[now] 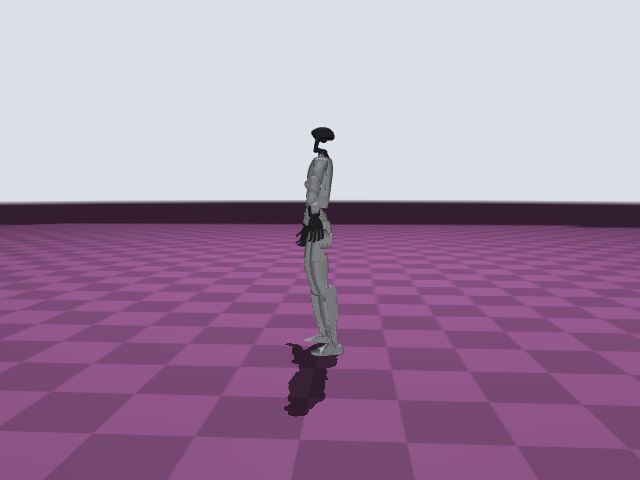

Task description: In place motions

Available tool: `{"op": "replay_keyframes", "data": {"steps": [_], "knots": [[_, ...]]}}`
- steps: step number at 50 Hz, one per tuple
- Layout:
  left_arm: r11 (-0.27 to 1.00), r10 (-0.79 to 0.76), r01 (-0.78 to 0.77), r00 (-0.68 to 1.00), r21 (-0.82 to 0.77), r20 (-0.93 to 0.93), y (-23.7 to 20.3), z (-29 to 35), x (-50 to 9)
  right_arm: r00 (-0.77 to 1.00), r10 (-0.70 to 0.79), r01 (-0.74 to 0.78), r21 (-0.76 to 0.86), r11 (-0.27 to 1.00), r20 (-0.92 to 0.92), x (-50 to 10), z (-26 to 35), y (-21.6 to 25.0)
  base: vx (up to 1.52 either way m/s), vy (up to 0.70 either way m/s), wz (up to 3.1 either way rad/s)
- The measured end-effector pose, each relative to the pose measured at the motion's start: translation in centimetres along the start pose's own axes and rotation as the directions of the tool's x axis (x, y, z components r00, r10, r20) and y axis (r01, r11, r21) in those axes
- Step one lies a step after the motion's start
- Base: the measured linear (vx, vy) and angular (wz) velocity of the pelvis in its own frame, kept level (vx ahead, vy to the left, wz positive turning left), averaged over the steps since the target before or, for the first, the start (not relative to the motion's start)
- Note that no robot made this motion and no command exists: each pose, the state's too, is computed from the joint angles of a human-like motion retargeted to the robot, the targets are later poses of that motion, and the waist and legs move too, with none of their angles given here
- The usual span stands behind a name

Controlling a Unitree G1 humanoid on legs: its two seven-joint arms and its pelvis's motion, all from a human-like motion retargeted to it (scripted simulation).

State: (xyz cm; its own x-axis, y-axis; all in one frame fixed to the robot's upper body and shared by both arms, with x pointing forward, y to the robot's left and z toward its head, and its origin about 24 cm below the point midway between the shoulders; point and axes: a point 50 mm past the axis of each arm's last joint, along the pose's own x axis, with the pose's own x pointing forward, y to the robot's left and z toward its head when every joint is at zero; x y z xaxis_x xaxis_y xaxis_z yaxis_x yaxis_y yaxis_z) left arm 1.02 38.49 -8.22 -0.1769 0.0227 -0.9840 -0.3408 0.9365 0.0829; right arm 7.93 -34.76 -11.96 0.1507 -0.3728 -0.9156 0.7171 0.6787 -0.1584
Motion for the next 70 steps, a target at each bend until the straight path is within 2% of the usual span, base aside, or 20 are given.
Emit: {"op": "replay_keyframes", "data": {"steps": [5, 8, 11, 14, 17, 20, 23, 26, 29, 33, 36, 39, 43, 46, 50, 54, 57, 60, 65, 70], "knots": [[0.872, 0.428, -0.232, 0.789, -0.432, 0.441, 7.2, 8.9, -11.1, 0.8, 0.027, -0.025, -0.013, 1.0, 0.599, -7.5, 19.6, 1.5, 0.02, 0.08, -0.13], [0.801, 0.594, -0.381, 0.421, -0.461, 0.685, 8.4, 14.7, -21.1, 0.482, 0.0, 0.089, -0.049, 0.995, 0.876, -16.6, 28.0, 3.4, -0.01, 0.06, 0.14], [0.669, 0.582, -0.589, 0.036, -0.453, 0.812, 6.4, 17.9, -31.6, 0.079, 0.001, 0.266, -0.023, 0.964, 0.997, -27.0, 32.0, 5.2, 0.03, 0.02, 0.23], [0.409, 0.49, -0.681, -0.398, -0.607, 0.776, 2.6, 18.1, -41.5, -0.334, 0.044, 0.448, 0.117, 0.886, 0.942, -37.3, 32.2, 6.8, 0.01, 0.0, 0.06], [0.152, 0.302, -0.54, -0.772, -0.828, 0.559, -2.4, 15.6, -49.0, -0.704, 0.149, 0.549, 0.399, 0.734, 0.694, -47.0, 28.6, 7.8, 0.0, 0.0, 0.0], [0.023, -0.034, -0.218, -0.976, -0.976, 0.217, -9.5, 11.8, -54.2, -0.948, 0.226, 0.315, 0.744, 0.59, 0.222, -54.9, 20.8, 8.6, 0.0, 0.0, 0.0], [0.055, -0.298, 0.089, -0.949, -0.995, -0.101, -15.6, 8.3, -55.9, -0.951, 0.235, 0.01, 0.74, 0.673, -0.201, -57.3, 13.9, 9.8, 0.0, 0.0, 0.0], [0.096, -0.334, 0.17, -0.923, -0.981, -0.193, -17.2, 7.3, -56.3, -0.929, 0.223, -0.004, 0.611, 0.791, -0.295, -57.2, 12.6, 10.7, 0.0, 0.0, 0.0], [0.102, -0.143, 0.103, -0.983, -0.989, -0.117, -14.1, 9.1, -56.1, -0.981, 0.17, 0.068, 0.641, 0.764, -0.098, -56.4, 17.0, 9.7, 0.0, 0.0, 0.0], [0.12, 0.318, -0.106, -0.938, -0.987, 0.14, -5.8, 13.5, -52.0, -0.896, -0.028, 0.335, 0.718, 0.609, 0.442, -49.9, 26.6, 6.2, 0.0, 0.0, 0.0], [0.258, 0.632, -0.215, -0.7, -0.942, 0.333, 0.2, 16.5, -46.0, -0.599, -0.245, 0.502, 0.596, 0.627, 0.763, -41.6, 31.7, 3.2, 0.0, 0.0, 0.0], [0.485, 0.811, -0.116, -0.31, -0.867, 0.495, 3.9, 18.4, -38.1, -0.191, -0.364, 0.562, 0.406, 0.721, 0.911, -33.2, 33.8, 1.1, -0.02, 0.0, 0.0], [0.729, 0.616, 0.292, 0.113, -0.619, 0.78, 4.5, 19.9, -29.2, 0.368, -0.294, 0.45, 0.107, 0.886, 0.882, -24.2, 32.6, -1.1, -0.01, 0.0, 0.0], [0.61, 0.523, 0.64, 0.119, -0.468, 0.844, 5.2, 19.1, -26.1, 0.537, -0.182, 0.257, 0.046, 0.965, 0.824, -21.3, 31.2, -1.0, -0.04, -0.02, 0.0], [0.351, 0.816, 0.725, 0.074, -0.593, 0.573, 9.3, 14.9, -25.3, 0.299, -0.268, 0.121, 0.242, 0.963, 0.916, -23.9, 32.0, -0.3, -0.02, 0.0, -0.16], [0.488, 0.866, 0.558, -0.211, -0.671, 0.454, 9.4, 14.3, -31.2, -0.109, -0.36, 0.134, 0.372, 0.918, 0.927, -31.2, 32.9, 0.7, 0.0, 0.0, 0.0], [0.691, 0.709, 0.374, -0.516, -0.618, 0.48, 6.3, 15.2, -38.0, -0.378, -0.251, 0.225, 0.352, 0.909, 0.891, -37.6, 32.4, 2.7, 0.0, 0.0, 0.0], [0.754, 0.468, 0.089, -0.769, -0.651, 0.436, 2.2, 14.5, -44.4, -0.656, -0.1, 0.325, 0.399, 0.857, 0.748, -44.3, 30.0, 4.9, 0.0, 0.0, 0.0], [0.425, 0.096, -0.197, -0.961, -0.883, 0.261, -5.1, 11.5, -51.6, -0.959, 0.114, 0.263, 0.659, 0.705, 0.261, -53.5, 21.5, 7.5, 0.0, 0.0, 0.0], [0.024, -0.235, 0.128, -0.963, -0.991, -0.131, -12.5, 6.7, -55.0, -0.948, 0.185, -0.039, 0.673, 0.739, -0.258, -56.5, 12.7, 9.4, 0.0, 0.0, 0.0]]}}
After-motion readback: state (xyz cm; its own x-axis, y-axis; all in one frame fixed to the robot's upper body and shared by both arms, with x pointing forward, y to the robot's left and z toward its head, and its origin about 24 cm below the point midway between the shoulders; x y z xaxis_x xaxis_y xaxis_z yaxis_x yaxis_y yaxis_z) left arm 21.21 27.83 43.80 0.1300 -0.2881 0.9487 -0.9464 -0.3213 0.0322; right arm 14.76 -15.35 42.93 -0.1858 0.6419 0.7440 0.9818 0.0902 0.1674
